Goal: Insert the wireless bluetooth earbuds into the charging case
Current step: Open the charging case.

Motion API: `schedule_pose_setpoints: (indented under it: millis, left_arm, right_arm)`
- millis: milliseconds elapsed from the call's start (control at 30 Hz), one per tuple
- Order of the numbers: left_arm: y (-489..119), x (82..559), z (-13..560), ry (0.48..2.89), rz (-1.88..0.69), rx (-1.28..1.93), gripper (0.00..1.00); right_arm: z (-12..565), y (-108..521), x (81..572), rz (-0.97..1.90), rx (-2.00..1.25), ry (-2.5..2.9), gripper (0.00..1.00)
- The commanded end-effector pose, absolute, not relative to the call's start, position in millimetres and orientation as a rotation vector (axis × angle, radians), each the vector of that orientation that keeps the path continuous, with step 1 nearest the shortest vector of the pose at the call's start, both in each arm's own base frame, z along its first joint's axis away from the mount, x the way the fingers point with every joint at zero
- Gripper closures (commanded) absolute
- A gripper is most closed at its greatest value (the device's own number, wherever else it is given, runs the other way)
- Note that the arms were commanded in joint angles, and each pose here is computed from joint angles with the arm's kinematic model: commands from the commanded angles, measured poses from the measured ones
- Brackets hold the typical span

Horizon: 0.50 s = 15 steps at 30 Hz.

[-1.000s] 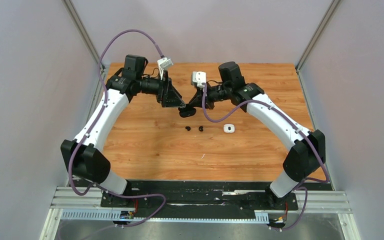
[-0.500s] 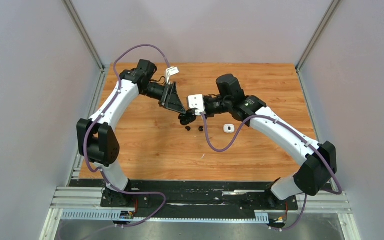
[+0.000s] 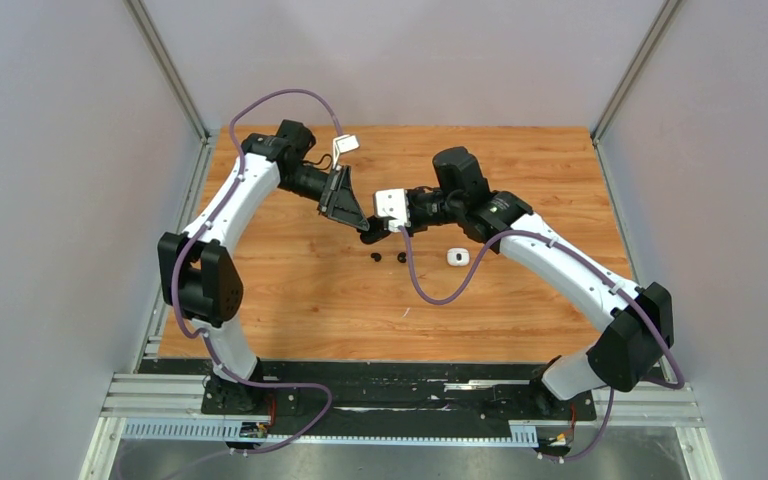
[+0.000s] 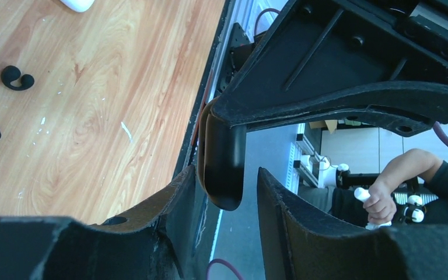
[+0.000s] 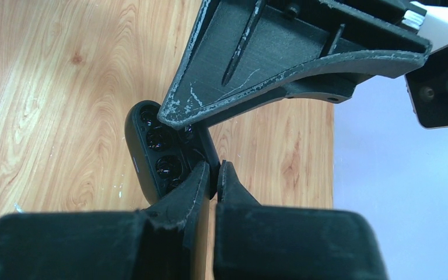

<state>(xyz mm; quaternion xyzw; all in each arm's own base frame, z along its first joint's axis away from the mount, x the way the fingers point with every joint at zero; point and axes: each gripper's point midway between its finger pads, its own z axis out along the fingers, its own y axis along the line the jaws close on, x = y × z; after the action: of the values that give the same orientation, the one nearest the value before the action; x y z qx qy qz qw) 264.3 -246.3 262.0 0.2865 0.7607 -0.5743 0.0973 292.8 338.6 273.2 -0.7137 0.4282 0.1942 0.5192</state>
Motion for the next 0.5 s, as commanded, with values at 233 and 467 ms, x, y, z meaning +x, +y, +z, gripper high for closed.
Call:
schedule_pose_setpoints:
  millis: [233, 467]
  left_arm:
    - [-249.6, 270.2, 271.7, 2.186, -1.717, 0.875, 0.63]
    - [-251.0, 266.6, 276.6, 2.154, -1.751, 0.887, 0.76]
  right_arm:
    - [285.6, 350.0, 293.0, 0.46, -1.695, 0.963, 1.0]
    - [282.3, 351.9, 293.4, 0.465, -1.695, 0.973, 1.0]
